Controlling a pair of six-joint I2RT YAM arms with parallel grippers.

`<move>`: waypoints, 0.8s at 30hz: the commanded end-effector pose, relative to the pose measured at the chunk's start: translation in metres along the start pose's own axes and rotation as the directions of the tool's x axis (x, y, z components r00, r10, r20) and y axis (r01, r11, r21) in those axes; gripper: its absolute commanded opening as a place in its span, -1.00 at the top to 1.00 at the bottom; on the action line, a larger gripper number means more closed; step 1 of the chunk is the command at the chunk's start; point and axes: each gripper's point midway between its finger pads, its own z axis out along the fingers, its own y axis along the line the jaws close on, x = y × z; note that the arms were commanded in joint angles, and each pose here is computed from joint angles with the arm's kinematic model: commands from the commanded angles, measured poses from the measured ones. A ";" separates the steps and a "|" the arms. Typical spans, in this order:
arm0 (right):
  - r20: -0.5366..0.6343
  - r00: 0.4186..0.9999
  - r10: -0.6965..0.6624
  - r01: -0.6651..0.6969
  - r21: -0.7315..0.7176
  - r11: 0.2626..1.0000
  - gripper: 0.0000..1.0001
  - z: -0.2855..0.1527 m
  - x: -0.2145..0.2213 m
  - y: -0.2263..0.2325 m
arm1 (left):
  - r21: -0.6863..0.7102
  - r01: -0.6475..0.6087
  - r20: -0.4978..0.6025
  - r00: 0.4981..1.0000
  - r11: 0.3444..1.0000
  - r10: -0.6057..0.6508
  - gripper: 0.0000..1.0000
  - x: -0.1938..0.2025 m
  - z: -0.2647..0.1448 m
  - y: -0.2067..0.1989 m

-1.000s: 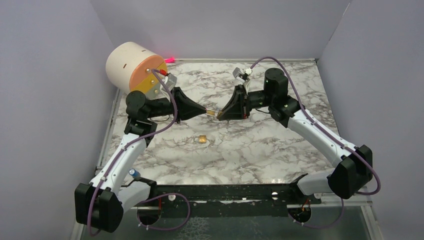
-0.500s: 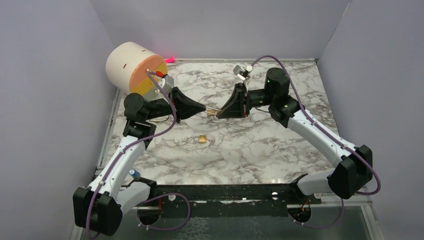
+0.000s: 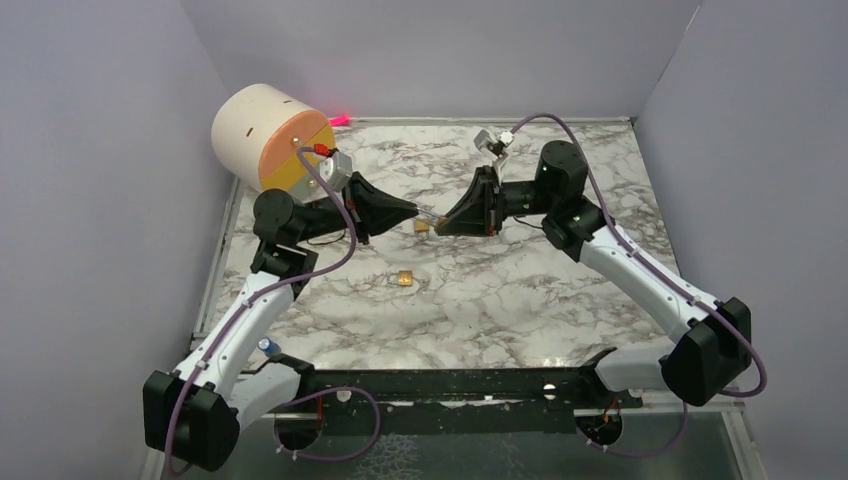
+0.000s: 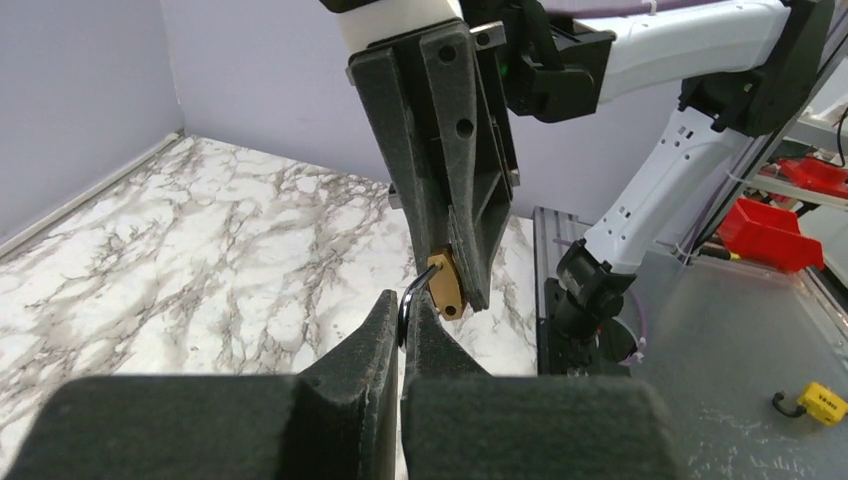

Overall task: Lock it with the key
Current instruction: Lock the lock.

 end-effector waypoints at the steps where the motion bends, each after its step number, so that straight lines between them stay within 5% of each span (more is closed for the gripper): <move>1: 0.145 0.961 -0.236 0.212 0.163 0.964 0.99 0.002 -0.039 -0.007 | 0.068 0.188 -0.097 0.979 0.980 -0.181 1.00 0.040 0.021 -0.018; 10: 0.162 0.942 -0.293 0.265 0.172 0.949 0.98 0.002 -0.052 -0.005 | 0.091 0.232 -0.117 0.968 0.968 -0.221 1.00 0.049 0.040 -0.028; 19: 0.001 0.950 -0.313 0.313 0.030 0.949 0.99 -0.004 -0.024 0.019 | -0.048 0.058 -0.234 0.970 0.997 -0.068 1.00 0.042 0.032 -0.008; 24: 0.024 0.943 -0.332 0.331 0.032 0.943 0.99 -0.005 -0.030 0.023 | -0.019 0.062 -0.235 0.970 0.998 -0.064 1.00 0.042 0.032 -0.014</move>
